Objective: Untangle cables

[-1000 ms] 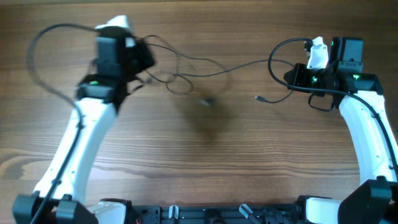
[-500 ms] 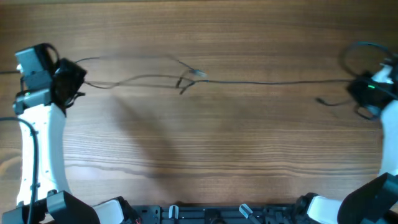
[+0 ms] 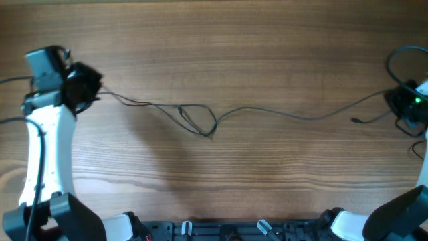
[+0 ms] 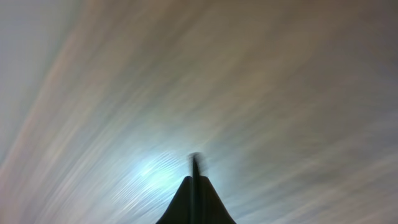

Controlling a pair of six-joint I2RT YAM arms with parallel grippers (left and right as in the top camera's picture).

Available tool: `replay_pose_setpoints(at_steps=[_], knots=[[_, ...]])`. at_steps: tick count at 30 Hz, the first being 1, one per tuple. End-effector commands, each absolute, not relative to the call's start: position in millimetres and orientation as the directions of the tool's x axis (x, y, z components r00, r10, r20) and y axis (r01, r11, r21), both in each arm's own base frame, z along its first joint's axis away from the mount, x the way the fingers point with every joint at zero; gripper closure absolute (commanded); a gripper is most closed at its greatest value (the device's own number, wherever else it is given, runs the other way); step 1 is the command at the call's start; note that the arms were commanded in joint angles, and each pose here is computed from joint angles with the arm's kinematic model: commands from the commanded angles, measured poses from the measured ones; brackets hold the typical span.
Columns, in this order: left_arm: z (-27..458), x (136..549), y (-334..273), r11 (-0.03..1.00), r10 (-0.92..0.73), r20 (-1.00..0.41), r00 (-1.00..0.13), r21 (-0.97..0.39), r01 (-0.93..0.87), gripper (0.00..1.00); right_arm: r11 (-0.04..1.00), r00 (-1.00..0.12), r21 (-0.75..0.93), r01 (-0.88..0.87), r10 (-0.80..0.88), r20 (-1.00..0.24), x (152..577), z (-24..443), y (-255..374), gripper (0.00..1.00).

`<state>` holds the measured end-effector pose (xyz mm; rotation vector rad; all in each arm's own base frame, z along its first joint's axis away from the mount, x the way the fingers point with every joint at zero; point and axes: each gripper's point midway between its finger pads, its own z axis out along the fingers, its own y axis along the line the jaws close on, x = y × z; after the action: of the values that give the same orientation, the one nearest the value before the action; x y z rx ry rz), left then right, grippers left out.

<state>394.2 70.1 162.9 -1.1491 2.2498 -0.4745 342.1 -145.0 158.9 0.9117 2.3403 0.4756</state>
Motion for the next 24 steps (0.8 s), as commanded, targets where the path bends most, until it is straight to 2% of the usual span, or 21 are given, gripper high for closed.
replay_pose_setpoints(at_steps=[1,4,7,8,12,13,14,16,18,24], knots=[[159,412,0,0.633,-0.737,-0.277,-0.617,-0.602,-0.486,0.96,0.786,-0.760,0.588,0.192,0.498,-0.417,361,169,-65,0.85],[154,417,-26,0.680,-0.692,-0.307,-0.654,-0.581,-0.447,0.96,0.841,-0.813,0.526,0.127,0.392,-0.430,367,156,-26,0.65],[149,415,-35,0.718,-0.668,-0.340,-0.662,-0.527,-0.455,0.96,0.902,-0.841,0.407,0.146,0.330,-0.430,368,132,-4,0.14],[148,413,-38,0.724,-0.662,-0.339,-0.669,-0.518,-0.455,0.96,0.902,-0.850,0.404,0.151,0.327,-0.414,368,126,7,0.00],[144,409,-36,0.732,-0.661,-0.343,-0.668,-0.492,-0.472,0.95,0.897,-0.896,0.442,0.000,0.196,-0.399,363,104,66,0.00],[144,410,-33,0.732,-0.664,-0.350,-0.660,-0.483,-0.480,0.95,0.876,-0.907,0.474,-0.091,0.124,-0.403,358,99,92,0.00],[144,410,-32,0.732,-0.665,-0.352,-0.659,-0.482,-0.481,0.94,0.818,-0.897,0.516,-0.256,-0.001,-0.443,349,98,125,0.00],[144,410,-32,0.732,-0.665,-0.352,-0.659,-0.482,-0.481,0.93,0.701,-0.839,0.540,-0.466,-0.155,-0.522,335,101,167,0.00],[144,410,-32,0.731,-0.667,-0.351,-0.657,-0.482,-0.483,0.94,0.609,-0.767,0.522,-0.598,-0.246,-0.592,326,103,203,0.00],[146,411,-33,0.711,-0.686,-0.338,-0.645,-0.503,-0.492,0.96,0.427,-0.529,0.367,-0.826,-0.365,-0.766,316,110,286,0.15]])
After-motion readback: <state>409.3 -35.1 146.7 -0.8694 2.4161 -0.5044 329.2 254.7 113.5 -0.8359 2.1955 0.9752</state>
